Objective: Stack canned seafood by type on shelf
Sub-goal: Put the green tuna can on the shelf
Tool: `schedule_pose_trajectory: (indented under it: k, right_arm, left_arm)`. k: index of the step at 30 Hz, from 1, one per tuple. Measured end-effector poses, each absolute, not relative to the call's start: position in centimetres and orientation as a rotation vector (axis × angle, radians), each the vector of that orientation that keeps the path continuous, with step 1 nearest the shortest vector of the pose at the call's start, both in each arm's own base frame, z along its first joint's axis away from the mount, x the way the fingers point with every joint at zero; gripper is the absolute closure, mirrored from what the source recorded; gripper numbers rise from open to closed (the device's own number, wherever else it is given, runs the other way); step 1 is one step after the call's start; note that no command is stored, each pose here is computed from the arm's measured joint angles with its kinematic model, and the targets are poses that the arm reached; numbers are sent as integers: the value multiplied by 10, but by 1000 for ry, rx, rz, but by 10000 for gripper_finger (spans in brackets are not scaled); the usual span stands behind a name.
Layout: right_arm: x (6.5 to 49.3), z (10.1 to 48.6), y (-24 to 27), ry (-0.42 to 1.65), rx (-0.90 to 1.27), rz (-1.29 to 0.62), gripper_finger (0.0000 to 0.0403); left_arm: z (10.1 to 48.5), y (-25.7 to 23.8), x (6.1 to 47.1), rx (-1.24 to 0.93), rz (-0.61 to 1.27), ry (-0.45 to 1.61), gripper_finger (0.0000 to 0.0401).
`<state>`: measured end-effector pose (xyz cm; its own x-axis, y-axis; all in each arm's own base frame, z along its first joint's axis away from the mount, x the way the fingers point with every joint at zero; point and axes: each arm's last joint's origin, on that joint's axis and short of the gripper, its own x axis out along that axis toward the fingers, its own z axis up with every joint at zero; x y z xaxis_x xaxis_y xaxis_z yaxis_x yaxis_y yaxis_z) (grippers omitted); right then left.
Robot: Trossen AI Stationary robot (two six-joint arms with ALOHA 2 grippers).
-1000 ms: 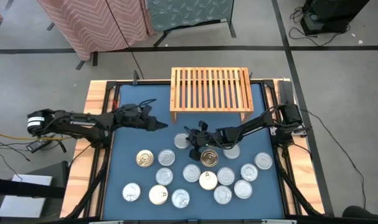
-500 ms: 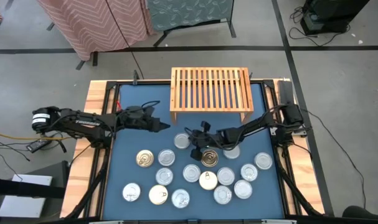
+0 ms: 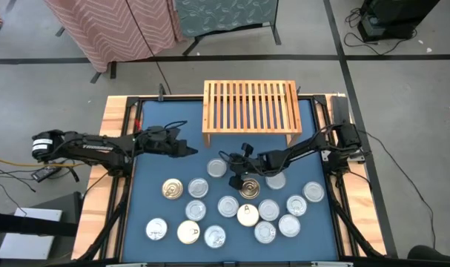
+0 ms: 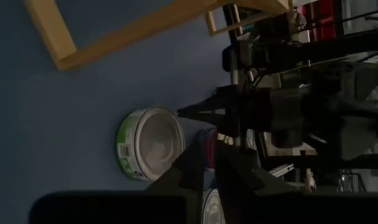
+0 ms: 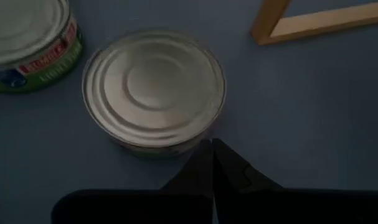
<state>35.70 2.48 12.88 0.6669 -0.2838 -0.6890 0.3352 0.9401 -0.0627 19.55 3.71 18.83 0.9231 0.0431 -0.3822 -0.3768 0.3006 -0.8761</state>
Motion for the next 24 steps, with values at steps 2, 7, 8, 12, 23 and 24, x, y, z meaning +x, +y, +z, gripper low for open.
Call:
schedule_pose_trajectory:
  k: [2, 7, 8, 12, 23, 24]
  right_arm:
    - [359, 128, 24, 752, 69, -336, 403]
    - [363, 119, 25, 745, 80, -298, 403]
    - [365, 117, 26, 741, 81, -292, 403]
    - [380, 123, 24, 719, 52, -263, 403]
    - [400, 149, 3, 616, 82, -222, 403]
    - [401, 150, 7, 608, 80, -190, 403]
  left_arm:
    - [191, 37, 193, -1238, 281, 307, 377]
    - [198, 36, 189, -1229, 258, 273, 381]
    - [199, 36, 189, -1229, 254, 267, 382]
    - [200, 35, 188, -1227, 242, 264, 382]
    - [188, 36, 183, -1154, 347, 360, 378]
    - [186, 36, 182, -1142, 368, 381, 375]
